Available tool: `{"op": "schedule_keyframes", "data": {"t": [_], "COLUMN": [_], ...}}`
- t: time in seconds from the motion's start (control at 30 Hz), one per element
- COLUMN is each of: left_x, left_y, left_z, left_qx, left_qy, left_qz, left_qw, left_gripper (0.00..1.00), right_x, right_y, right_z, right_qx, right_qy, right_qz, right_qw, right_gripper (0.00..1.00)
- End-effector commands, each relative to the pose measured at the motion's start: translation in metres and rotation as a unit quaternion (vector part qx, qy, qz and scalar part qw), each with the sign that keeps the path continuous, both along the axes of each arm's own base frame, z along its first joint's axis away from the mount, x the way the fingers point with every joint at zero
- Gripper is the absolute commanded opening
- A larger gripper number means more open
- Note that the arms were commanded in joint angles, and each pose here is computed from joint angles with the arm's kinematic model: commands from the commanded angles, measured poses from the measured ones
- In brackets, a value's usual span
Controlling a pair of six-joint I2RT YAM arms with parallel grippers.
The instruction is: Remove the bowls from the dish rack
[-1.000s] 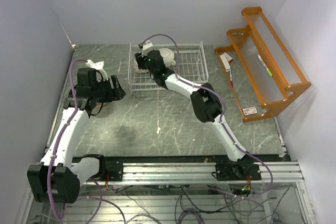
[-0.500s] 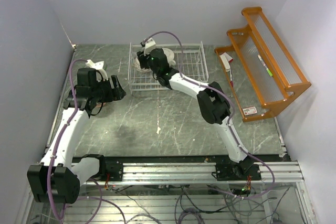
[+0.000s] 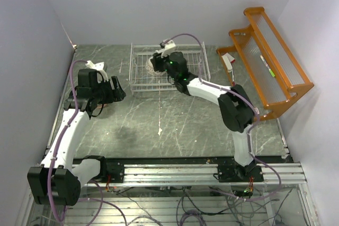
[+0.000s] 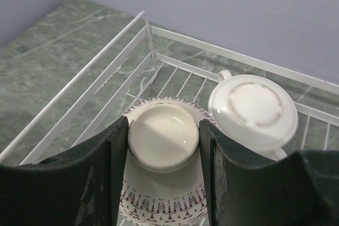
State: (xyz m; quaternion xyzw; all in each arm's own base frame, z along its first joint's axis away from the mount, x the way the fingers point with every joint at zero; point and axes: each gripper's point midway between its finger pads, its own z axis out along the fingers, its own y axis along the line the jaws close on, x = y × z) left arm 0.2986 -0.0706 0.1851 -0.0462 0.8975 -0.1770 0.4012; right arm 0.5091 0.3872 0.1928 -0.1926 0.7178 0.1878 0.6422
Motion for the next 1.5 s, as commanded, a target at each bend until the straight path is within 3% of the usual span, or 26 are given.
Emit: {"op": "schedule_keyframes", "data": {"t": [0.0, 0.3, 0.57, 0.83, 1.0, 1.2, 1.47], "left_x": [-0.002, -0.002, -0.002, -0.001, -0.008, -0.019, -0.033], "left_y": [0.005, 0.01, 0.006, -0.031, -0.06, -0.07, -0.082], "left_z": [0.001, -0.001, 0.004, 0.045, 0.074, 0.087, 0.092], "left_qx": [0.004, 0.015, -0.008, -0.137, -0.253, -0.326, -0.387], "left_qy": [-0.004, 0.001, -0.007, -0.075, -0.132, -0.175, -0.193], "left_qz": [0.008, 0.02, 0.028, -0.002, -0.047, -0.063, -0.073], "left_qw": [1.0, 1.0, 1.0, 0.988, 0.957, 0.927, 0.899], "left_gripper": [0.81, 0.81, 0.8, 0.8, 0.83, 0.85, 0.87], "right_x": [-0.019, -0.067, -0.115, -0.17, -0.195, -0.212, -0.229], "right_y": [-0.029, -0.104, -0.143, -0.159, -0.166, -0.156, -0.118], "right_z": [0.101, 0.125, 0.118, 0.108, 0.09, 0.078, 0.079], "right_qx": [0.128, 0.279, 0.332, 0.386, 0.441, 0.479, 0.474], "right_qy": [-0.078, -0.047, -0.035, -0.028, -0.01, -0.002, 0.007], "right_qz": [0.014, 0.074, 0.103, 0.131, 0.149, 0.183, 0.216], "right_qw": [0.989, 0.956, 0.937, 0.913, 0.885, 0.858, 0.854], "right_gripper": [0.0, 0.0, 0.0, 0.0, 0.0, 0.0, 0.0]}}
